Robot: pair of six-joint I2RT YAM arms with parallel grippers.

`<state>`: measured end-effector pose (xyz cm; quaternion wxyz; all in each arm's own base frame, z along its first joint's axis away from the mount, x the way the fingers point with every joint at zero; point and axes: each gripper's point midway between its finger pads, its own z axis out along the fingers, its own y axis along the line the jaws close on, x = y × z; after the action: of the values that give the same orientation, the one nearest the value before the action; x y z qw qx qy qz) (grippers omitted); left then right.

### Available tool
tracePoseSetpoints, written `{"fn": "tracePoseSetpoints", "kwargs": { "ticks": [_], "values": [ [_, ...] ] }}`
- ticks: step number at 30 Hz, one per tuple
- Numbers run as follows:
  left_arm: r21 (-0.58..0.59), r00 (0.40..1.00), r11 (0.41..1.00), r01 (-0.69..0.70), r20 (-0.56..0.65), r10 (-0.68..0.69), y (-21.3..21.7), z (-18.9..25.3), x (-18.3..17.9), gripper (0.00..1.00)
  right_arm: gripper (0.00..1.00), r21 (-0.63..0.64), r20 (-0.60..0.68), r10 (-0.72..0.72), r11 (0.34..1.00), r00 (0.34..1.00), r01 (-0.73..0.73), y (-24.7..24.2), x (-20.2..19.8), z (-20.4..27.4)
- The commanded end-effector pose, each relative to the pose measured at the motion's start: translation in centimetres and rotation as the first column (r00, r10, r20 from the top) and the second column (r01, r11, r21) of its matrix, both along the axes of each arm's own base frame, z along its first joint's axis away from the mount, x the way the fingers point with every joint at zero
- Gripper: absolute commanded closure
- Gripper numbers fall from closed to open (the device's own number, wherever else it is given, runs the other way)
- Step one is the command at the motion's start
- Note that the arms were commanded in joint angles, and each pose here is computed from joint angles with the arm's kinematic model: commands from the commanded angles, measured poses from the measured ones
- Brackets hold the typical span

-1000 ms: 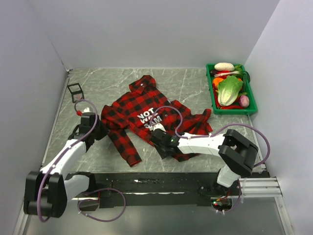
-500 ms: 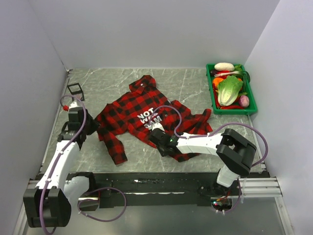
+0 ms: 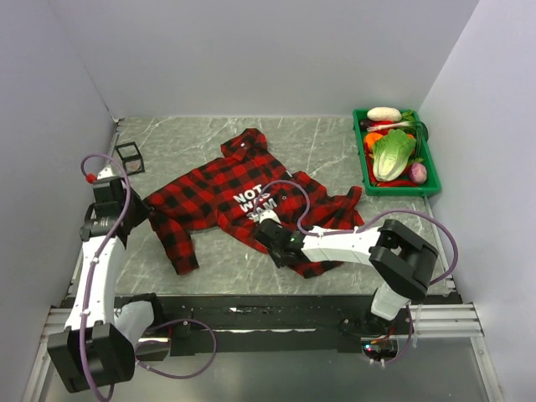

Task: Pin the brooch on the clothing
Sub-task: Flatten out the clothes at the center of the board.

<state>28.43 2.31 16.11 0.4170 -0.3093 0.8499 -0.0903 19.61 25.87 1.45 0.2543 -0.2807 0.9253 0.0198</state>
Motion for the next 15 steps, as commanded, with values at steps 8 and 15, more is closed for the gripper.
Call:
{"fn": "tracePoseSetpoints", "kwargs": {
  "ticks": [8,15],
  "values": [
    [0.028,0.996,0.999,0.037,-0.077,-0.035,2.8,0.8,2.0,0.98,1.0,0.193,-0.025,0.185,0.965,0.982,-0.177,8.3,-2.5,4.6],
    [0.01,0.996,1.0,0.026,-0.082,-0.025,3.3,0.0,2.5,0.97,1.0,0.298,0.002,0.308,0.908,0.952,-0.294,15.8,-3.6,7.1]
  ]
}}
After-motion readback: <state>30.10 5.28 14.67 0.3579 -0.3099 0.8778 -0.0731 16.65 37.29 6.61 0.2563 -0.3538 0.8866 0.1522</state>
